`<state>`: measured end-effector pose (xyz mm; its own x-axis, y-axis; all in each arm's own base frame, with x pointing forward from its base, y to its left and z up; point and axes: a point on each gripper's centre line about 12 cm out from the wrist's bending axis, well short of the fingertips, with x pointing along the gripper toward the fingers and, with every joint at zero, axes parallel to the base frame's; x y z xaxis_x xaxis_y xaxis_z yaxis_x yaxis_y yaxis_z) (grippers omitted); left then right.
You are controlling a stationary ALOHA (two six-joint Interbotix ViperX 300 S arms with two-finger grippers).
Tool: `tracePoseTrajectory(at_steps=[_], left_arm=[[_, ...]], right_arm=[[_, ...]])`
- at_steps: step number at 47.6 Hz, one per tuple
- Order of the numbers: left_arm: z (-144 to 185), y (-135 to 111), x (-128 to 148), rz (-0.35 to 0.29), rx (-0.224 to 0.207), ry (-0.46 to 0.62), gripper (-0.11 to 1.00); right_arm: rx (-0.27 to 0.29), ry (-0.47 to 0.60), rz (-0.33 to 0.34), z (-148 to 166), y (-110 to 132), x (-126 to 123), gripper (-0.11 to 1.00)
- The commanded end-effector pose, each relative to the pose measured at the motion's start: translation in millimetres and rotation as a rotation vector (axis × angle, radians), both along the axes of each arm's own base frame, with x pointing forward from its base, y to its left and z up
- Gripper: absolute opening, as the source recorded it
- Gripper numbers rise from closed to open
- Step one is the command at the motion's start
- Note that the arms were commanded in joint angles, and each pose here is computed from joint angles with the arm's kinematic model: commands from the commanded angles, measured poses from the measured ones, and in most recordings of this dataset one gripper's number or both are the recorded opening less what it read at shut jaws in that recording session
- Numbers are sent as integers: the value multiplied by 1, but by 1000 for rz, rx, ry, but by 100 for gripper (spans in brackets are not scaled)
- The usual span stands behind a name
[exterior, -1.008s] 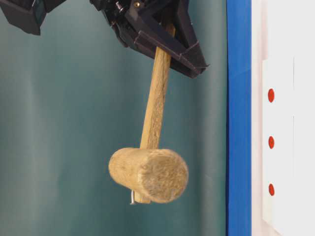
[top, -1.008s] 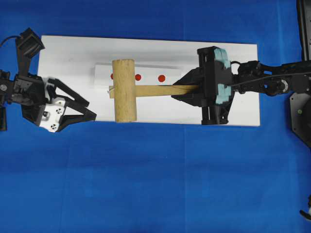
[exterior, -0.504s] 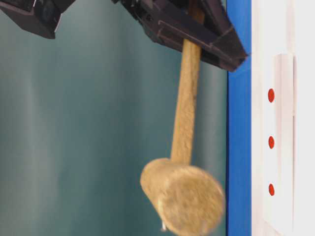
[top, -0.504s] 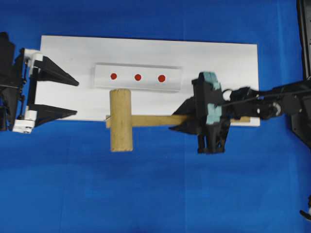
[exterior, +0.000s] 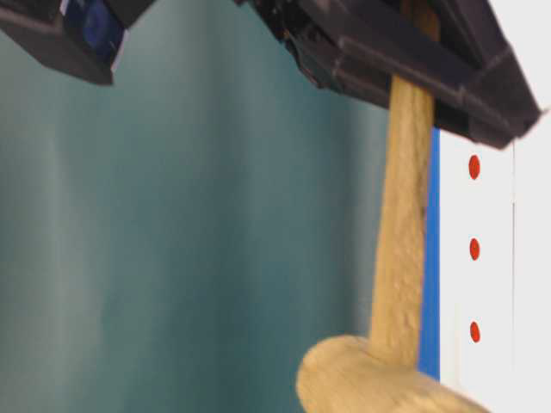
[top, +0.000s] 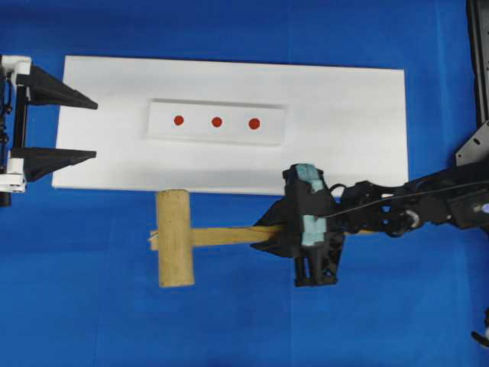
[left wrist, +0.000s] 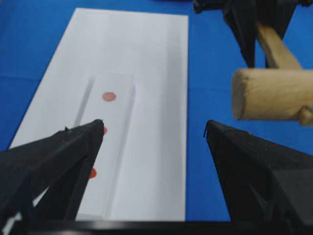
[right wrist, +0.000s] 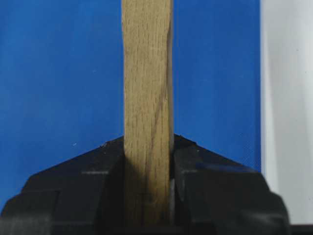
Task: Hit the mark with a hammer.
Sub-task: 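Lower the mallet onto the blue table below the board and open right gripper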
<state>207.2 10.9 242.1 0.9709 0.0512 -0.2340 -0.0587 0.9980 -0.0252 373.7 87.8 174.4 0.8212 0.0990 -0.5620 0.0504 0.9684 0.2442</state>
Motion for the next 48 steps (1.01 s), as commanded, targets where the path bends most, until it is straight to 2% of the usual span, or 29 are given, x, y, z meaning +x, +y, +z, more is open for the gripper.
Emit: tracePoseTrajectory(at_steps=[1, 24, 34, 48], left_arm=[[4, 1, 1, 6, -10, -14, 82], [-1, 1, 1, 6, -12, 5, 82], [-3, 1, 0, 6, -12, 9, 82], [-4, 1, -1, 8, -14, 8, 82]], right_arm=[[17, -30, -15, 9, 3, 13, 6], [89, 125, -24, -51, 41, 34, 6], [94, 144, -10, -59, 48, 40, 6], [102, 147, -25, -60, 44, 40, 6]])
